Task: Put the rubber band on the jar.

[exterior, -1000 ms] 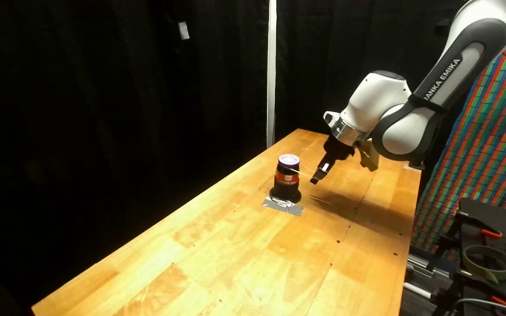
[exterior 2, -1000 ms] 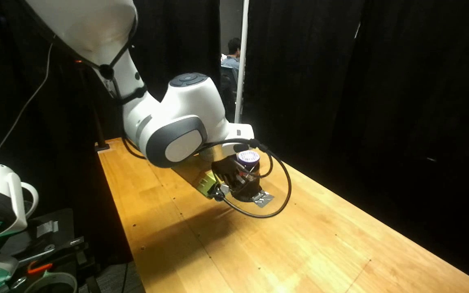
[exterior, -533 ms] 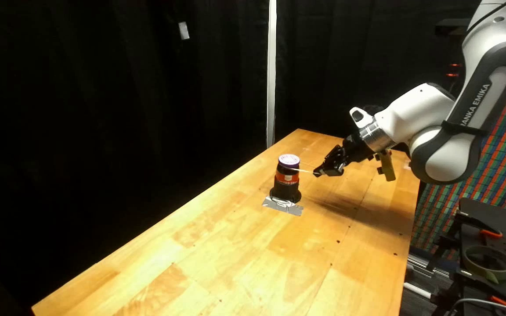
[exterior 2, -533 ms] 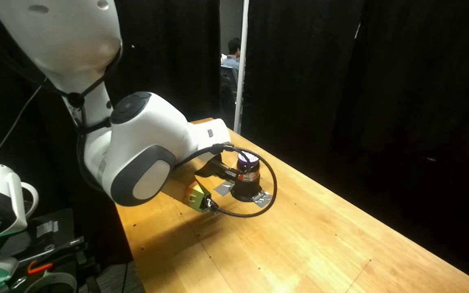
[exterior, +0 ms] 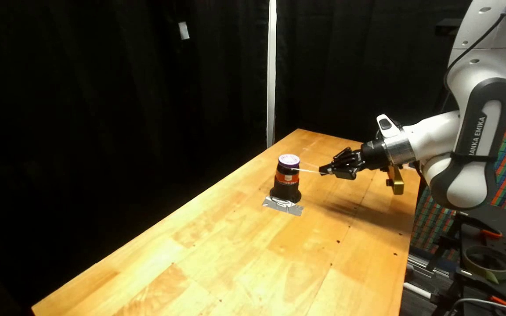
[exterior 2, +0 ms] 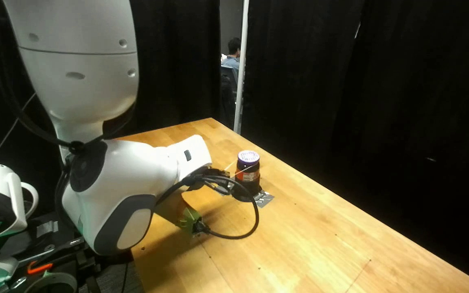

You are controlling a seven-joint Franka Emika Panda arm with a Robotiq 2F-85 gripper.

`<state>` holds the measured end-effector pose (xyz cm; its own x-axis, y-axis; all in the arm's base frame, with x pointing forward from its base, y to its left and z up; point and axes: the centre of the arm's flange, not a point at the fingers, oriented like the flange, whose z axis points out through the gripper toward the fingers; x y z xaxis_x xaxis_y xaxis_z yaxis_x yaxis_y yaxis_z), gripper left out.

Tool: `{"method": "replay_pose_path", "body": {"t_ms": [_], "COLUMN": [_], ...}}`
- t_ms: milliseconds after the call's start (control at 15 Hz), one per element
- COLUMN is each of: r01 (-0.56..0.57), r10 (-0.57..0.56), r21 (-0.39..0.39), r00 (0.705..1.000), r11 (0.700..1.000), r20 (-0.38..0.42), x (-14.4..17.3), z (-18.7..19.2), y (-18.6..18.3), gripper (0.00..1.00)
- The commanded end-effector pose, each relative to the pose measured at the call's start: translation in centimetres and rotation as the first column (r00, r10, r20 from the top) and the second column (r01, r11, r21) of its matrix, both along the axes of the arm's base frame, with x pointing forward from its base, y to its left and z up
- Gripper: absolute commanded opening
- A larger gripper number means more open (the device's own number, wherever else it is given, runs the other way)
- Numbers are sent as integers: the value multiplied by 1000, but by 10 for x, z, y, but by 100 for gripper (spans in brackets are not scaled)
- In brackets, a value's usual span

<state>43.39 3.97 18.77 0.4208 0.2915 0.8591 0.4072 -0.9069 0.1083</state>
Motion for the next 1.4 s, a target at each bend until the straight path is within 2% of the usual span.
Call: {"method": "replay_pose_path", "body": {"t_ms": [0, 200, 400, 533, 600, 733, 933, 1200, 1267, 1333], "r01": [-34, -53, -67, -69, -65, -17, 55, 148, 160, 162], "r10": [31, 48, 64, 67, 61, 17, -64, -198, -227, -243], "r21": [37, 29, 8, 10, 20, 2, -57, -167, -197, -214], "r00": [997, 987, 981, 984, 989, 1000, 983, 917, 893, 865], "r11": [999, 998, 998, 998, 998, 1000, 997, 975, 967, 963], "r20": [69, 154, 183, 165, 131, 14, -174, -346, -388, -440], "x": [-5, 5, 12, 13, 14, 7, -3, -6, -6, -8], "z": [-19, -2, 8, 10, 15, 28, 60, 100, 106, 113], "y": [-10, -14, -17, -18, -18, -20, -16, -7, -5, -7], "gripper": [13, 12, 12, 12, 12, 12, 12, 12, 16, 12]}}
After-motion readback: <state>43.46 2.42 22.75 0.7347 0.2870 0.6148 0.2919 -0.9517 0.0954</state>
